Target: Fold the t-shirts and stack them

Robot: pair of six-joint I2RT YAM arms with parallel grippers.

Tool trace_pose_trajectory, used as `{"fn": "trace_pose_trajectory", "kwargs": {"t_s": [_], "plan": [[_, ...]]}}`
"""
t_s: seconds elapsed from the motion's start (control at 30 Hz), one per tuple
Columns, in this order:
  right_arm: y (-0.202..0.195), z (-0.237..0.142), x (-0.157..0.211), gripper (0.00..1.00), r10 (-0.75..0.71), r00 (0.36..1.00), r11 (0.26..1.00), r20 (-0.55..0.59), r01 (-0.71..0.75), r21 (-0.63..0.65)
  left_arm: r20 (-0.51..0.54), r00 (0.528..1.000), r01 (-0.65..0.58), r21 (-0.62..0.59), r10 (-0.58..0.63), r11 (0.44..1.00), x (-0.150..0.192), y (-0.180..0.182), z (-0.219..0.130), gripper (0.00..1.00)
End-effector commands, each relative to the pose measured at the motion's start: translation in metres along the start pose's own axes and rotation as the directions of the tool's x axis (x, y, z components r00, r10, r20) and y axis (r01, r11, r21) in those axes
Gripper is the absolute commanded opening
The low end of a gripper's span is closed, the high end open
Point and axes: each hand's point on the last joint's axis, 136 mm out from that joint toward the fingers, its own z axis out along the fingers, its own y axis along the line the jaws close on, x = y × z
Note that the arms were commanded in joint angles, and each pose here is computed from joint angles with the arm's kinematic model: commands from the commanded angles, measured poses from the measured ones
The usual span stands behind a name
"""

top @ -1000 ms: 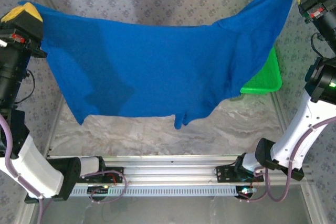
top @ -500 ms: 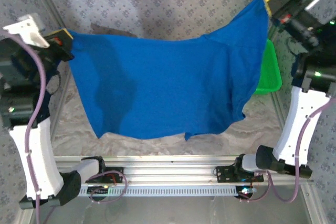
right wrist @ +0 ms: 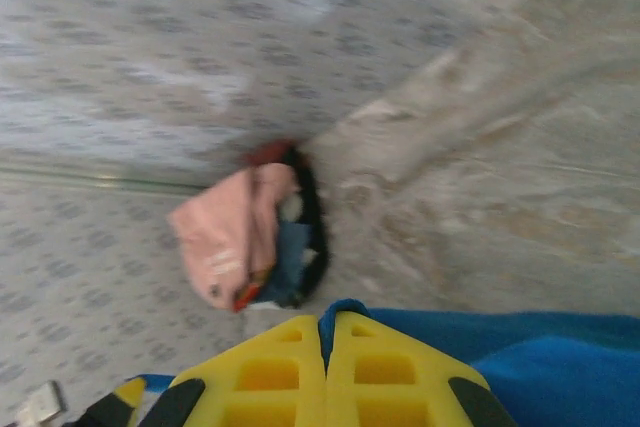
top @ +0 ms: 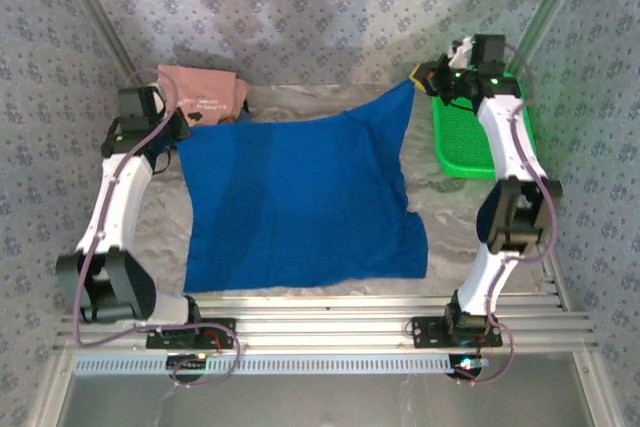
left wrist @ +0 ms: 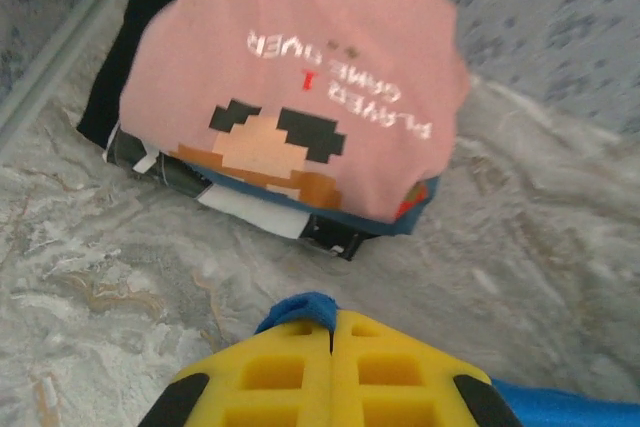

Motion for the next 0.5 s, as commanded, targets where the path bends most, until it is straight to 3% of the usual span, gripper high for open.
{"fn": "trace_pose_trajectory", "kwargs": {"t_s": [0.0, 0.27, 0.47], "plan": [[-0.039, 0.04, -0.008, 0.0, -0.07, 0.997, 0.99, -0.033, 0.074, 0.117, 0.032, 0.999, -0.038, -0.038, 0.04, 0.999, -0.016, 0.01, 0.033, 0.0], [-0.094, 0.121, -0.012, 0.0, -0.028, 0.994, 0.971, -0.101, 0.051, 0.234, -0.138, 0.989, -0.07, -0.111, 0.055, 0.991, 0.011, 0.032, 0.112, 0.0], [-0.099, 0.126, -0.009, 0.0, -0.01, 0.995, 0.969, -0.102, 0.035, 0.243, -0.133, 0.99, -0.049, -0.092, 0.037, 0.995, 0.007, 0.028, 0.115, 0.0]]}}
